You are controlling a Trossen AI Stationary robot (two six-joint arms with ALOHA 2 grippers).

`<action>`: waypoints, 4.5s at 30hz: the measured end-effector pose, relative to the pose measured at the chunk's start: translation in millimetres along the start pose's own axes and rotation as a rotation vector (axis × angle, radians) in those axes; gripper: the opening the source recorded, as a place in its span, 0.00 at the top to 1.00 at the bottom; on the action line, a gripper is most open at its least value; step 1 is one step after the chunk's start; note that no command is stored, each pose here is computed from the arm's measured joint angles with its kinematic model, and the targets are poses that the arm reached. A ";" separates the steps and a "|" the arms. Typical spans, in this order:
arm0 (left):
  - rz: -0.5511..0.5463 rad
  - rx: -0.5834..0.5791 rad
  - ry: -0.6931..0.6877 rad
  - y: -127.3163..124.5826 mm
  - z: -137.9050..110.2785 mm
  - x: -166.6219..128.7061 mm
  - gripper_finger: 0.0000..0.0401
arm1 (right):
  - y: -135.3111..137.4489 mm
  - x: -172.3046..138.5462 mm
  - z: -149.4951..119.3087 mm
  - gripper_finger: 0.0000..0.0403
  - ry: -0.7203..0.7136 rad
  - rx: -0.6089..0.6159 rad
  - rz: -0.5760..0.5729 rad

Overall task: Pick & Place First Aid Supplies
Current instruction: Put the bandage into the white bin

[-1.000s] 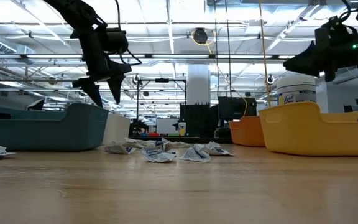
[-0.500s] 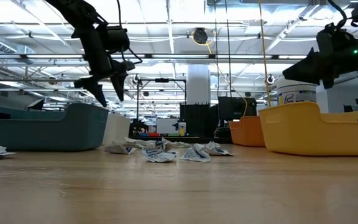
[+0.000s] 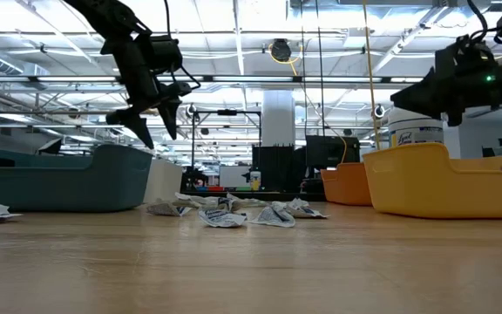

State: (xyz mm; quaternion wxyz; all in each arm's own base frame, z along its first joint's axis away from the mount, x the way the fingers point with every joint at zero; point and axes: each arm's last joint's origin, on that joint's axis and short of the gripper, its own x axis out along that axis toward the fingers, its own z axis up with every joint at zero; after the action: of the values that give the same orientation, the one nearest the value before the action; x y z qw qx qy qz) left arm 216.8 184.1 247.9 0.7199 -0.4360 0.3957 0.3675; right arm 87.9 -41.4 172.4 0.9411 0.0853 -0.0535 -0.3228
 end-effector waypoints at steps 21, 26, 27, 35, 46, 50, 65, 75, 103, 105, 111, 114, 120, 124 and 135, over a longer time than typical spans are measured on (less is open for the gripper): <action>-0.100 0.228 -0.117 -46.2 38.5 -17.9 0.55 | 0.0 2.7 -1.8 0.70 0.019 -0.018 -0.023; -0.046 0.296 -0.122 -64.1 62.6 -16.2 0.60 | 0.0 2.8 -1.7 0.71 0.018 -0.018 -0.023; -0.043 0.303 -0.121 -67.4 67.7 -14.2 0.61 | 0.0 2.8 -1.7 0.71 0.018 -0.018 -0.023; -0.001 0.301 -0.075 -89.1 104.2 7.0 0.60 | 0.0 2.8 -1.6 0.70 0.016 -0.017 -0.023; 0.107 0.308 0.038 -108.4 122.6 58.4 0.55 | 0.0 2.8 -1.6 0.71 0.016 -0.017 -0.023; 0.120 0.331 0.084 -112.1 118.5 83.3 0.55 | 0.0 2.8 -1.6 0.71 0.016 -0.018 -0.023; 0.220 0.148 0.185 -112.7 97.9 157.6 0.55 | 0.0 2.8 -1.6 0.70 0.016 -0.018 -0.023; 0.210 0.104 0.172 -122.3 89.3 172.2 0.57 | 0.0 2.8 -1.6 0.70 0.016 -0.018 -0.023; 0.051 0.618 0.264 -117.4 98.8 155.3 0.84 | 0.0 2.8 -1.6 0.71 0.016 -0.018 -0.023; 0.043 0.842 0.266 -117.0 99.6 154.7 0.84 | 0.0 2.8 -1.6 0.71 0.016 -0.018 -0.023; -0.036 1.455 0.297 -118.2 97.4 154.2 0.84 | 0.0 2.8 -1.6 0.71 0.016 -0.018 -0.023; -0.066 1.613 0.292 -116.7 99.3 154.2 0.83 | 0.0 2.8 -1.6 0.71 0.016 -0.018 -0.023; -0.087 1.713 0.285 -113.7 102.4 153.9 0.63 | 0.0 2.8 -1.6 0.71 0.016 -0.018 -0.023; -0.107 1.846 0.281 -113.1 102.1 155.5 0.45 | 0.0 2.8 -1.6 0.71 0.016 -0.018 -0.023; -0.054 1.958 0.270 -107.1 99.4 172.8 0.35 | 0.0 2.8 -1.6 0.71 0.016 -0.018 -0.023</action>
State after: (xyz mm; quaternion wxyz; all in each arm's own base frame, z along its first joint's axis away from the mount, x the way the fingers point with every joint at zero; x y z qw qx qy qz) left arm 407.2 269.8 160.6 0.7196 0.3049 0.5938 -0.1915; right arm 90.3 -42.9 171.0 0.9384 0.0802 -0.0421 -0.3335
